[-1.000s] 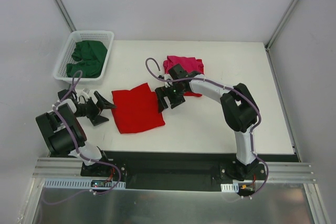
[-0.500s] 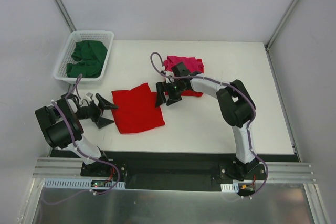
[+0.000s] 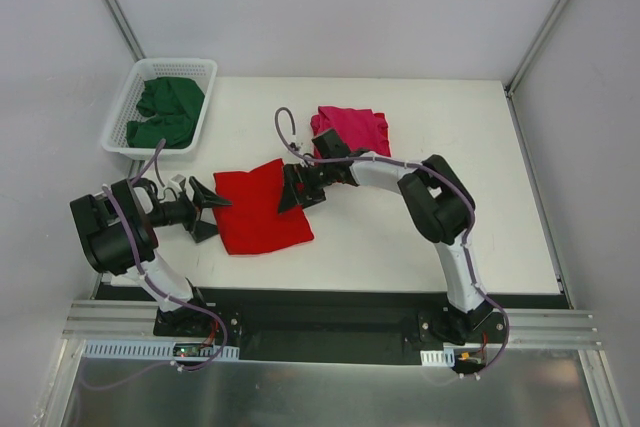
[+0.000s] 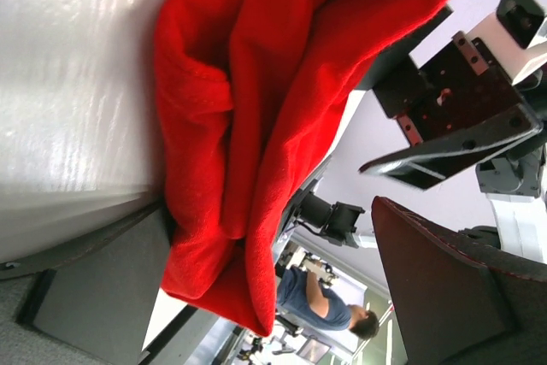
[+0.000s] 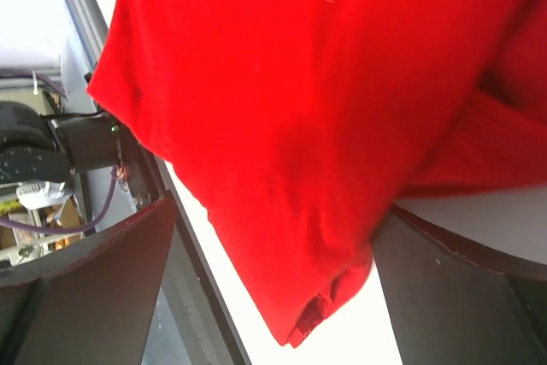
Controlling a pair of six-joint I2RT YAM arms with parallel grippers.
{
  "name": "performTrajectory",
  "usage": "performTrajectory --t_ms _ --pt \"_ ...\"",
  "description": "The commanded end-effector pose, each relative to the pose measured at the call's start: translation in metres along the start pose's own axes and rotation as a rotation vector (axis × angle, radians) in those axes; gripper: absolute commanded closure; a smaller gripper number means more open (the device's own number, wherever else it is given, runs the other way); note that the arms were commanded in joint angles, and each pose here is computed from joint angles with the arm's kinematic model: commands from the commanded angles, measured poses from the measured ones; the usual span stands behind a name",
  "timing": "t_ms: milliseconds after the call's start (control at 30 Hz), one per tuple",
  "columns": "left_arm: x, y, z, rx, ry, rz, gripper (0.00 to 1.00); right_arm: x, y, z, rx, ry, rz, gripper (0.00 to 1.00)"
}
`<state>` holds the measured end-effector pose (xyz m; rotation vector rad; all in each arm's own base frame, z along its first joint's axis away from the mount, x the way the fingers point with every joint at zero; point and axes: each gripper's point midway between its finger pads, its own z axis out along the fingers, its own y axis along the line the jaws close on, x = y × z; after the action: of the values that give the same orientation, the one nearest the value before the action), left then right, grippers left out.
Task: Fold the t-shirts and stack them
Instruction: Put the neatly folded tshirt into the corner of the board with the right arm
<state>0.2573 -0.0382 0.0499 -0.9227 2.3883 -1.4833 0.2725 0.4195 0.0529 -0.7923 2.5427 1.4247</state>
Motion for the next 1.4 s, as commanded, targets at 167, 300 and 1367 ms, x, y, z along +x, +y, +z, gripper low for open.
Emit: performTrajectory --t_ms 167,300,1367 --pt "0.004 0.02 0.006 -0.063 0.008 0.047 0.01 0.026 -0.024 -0.018 0.212 0.018 -0.034 0.04" --pt "0.005 0.019 0.007 -0.049 0.017 0.046 0.01 0.017 -0.037 -0.043 0.372 -0.032 -0.054 0.04" --pt "0.01 0.019 0.026 -0.084 0.102 0.11 0.28 0.054 -0.06 -0.006 0.281 0.018 0.039 0.27"
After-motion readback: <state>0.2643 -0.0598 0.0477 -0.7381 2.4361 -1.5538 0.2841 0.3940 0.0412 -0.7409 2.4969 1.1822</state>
